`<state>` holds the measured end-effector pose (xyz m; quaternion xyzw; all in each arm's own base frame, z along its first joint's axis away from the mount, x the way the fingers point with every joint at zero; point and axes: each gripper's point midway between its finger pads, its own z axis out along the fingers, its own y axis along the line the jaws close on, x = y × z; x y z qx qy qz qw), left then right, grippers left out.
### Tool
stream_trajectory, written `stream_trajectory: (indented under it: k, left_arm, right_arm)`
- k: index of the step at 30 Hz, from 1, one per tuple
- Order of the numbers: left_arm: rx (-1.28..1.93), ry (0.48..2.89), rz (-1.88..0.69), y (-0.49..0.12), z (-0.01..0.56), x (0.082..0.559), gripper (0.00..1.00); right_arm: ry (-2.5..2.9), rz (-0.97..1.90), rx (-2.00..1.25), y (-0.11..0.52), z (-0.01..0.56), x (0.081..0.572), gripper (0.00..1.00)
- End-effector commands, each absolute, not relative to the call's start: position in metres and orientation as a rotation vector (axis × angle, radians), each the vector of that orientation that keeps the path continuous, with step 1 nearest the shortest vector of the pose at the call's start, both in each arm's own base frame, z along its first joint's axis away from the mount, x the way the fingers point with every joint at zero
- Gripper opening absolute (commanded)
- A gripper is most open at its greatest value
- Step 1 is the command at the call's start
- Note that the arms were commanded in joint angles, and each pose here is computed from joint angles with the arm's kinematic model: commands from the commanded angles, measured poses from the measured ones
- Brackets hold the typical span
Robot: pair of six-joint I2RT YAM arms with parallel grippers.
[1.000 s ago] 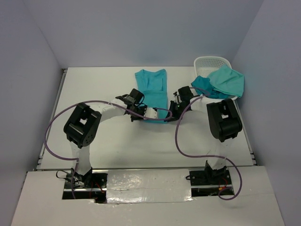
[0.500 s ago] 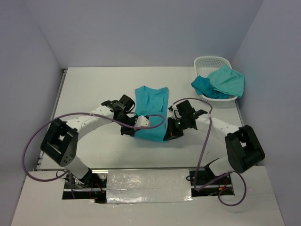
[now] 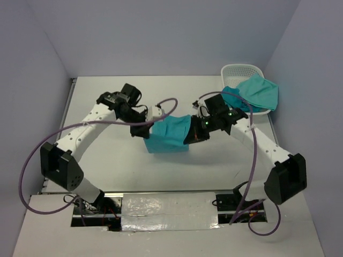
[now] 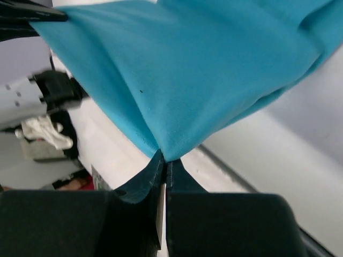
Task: Fold and stack the t-shirts
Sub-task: Fold the long partially folded tshirt into a neat square
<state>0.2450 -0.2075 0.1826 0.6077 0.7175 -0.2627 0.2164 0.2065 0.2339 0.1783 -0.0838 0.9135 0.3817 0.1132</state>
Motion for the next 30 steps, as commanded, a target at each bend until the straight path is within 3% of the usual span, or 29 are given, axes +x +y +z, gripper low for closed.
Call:
stream_trajectory:
  k: [1,6,14,30]
  left_arm:
    - [1.540,2.111,-0.714,-0.198,0.187,0.286,0.00]
    - [1.402,2.161,-0.606,-0.196,0.185,0.358,0.00]
    - [1.276,2.180,-0.496,-0.205,0.163,0.431,0.00]
    - [1.133,2.259,-0.342,-0.203,0.093,0.498,0.00]
  right_arm:
    - [2.743,1.038,-0.186,0.221,0.171,0.240,0.00]
    - [2.708,1.005,-0.126,0.216,0.170,0.300,0.00]
    - [2.704,0.965,0.036,0.203,0.145,0.364,0.00]
    - [2.719,0.785,0.259,0.182,0.094,0.447,0.00]
